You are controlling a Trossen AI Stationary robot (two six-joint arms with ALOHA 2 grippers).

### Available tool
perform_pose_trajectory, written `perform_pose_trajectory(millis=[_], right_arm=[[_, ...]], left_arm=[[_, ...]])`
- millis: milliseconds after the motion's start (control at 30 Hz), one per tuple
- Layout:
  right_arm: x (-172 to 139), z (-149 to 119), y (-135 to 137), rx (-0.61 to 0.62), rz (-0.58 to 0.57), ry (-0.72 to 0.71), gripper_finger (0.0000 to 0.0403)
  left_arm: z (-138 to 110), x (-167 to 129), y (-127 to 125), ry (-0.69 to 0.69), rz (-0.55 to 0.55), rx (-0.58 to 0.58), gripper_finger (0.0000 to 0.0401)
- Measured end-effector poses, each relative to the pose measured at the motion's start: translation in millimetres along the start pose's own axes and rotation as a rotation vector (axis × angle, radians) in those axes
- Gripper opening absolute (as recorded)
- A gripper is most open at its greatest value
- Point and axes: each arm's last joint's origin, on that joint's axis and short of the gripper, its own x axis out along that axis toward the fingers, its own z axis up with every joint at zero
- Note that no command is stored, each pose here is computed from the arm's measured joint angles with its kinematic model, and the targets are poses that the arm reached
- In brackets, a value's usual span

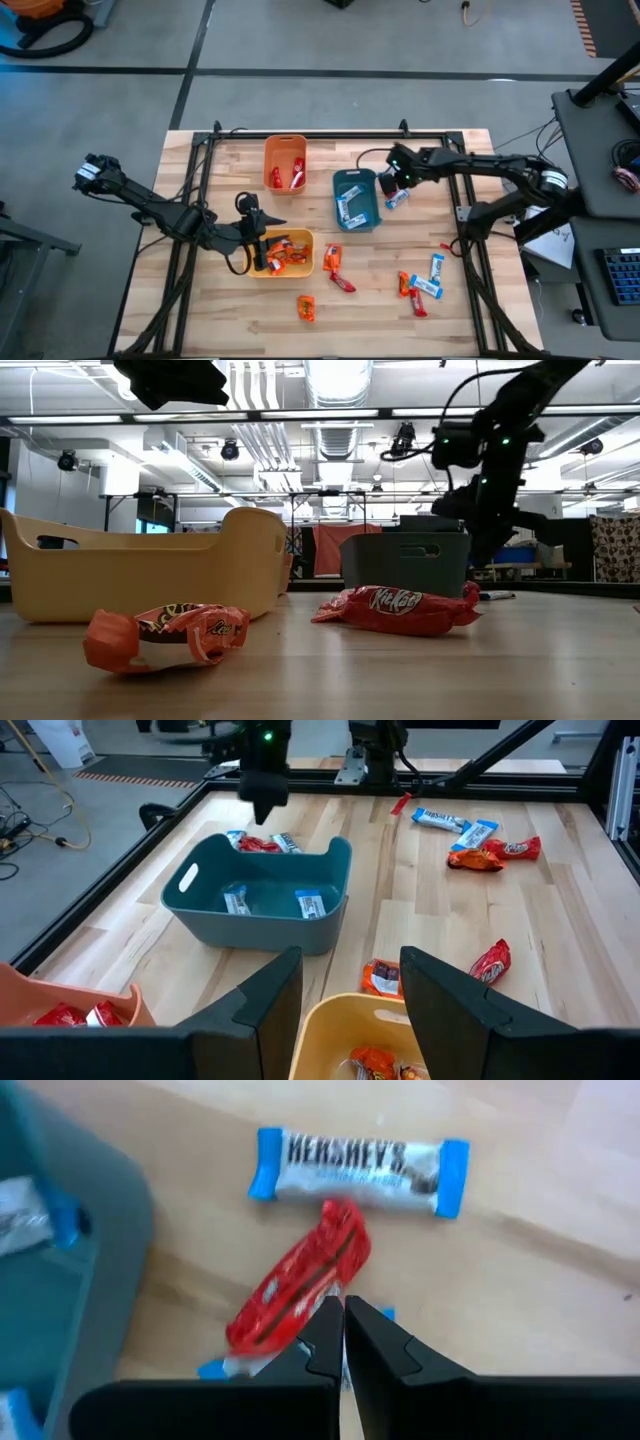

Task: Organize candy in baskets
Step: Put the red chocolate into the orange bin

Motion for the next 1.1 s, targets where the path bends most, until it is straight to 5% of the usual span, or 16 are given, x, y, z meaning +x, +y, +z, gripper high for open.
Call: perform_pose_trajectory(millis=[267, 767, 1100], right_arm=[[12, 15, 13, -0.022, -0.054, 0.059, 0.0041], [23, 16, 15, -0.020, -0.053, 0.049, 0.0230], [43, 12, 14, -0.004, -0.115, 0.064, 0.0216]], left_arm=[[0, 0, 0, 0.001, 0.000, 0.007, 0.0154], [-2, 3, -2, 0.014, 0.004, 0.033, 0.0154], [-6, 8, -5, 0.033, 0.009, 0.047, 0.0154]])
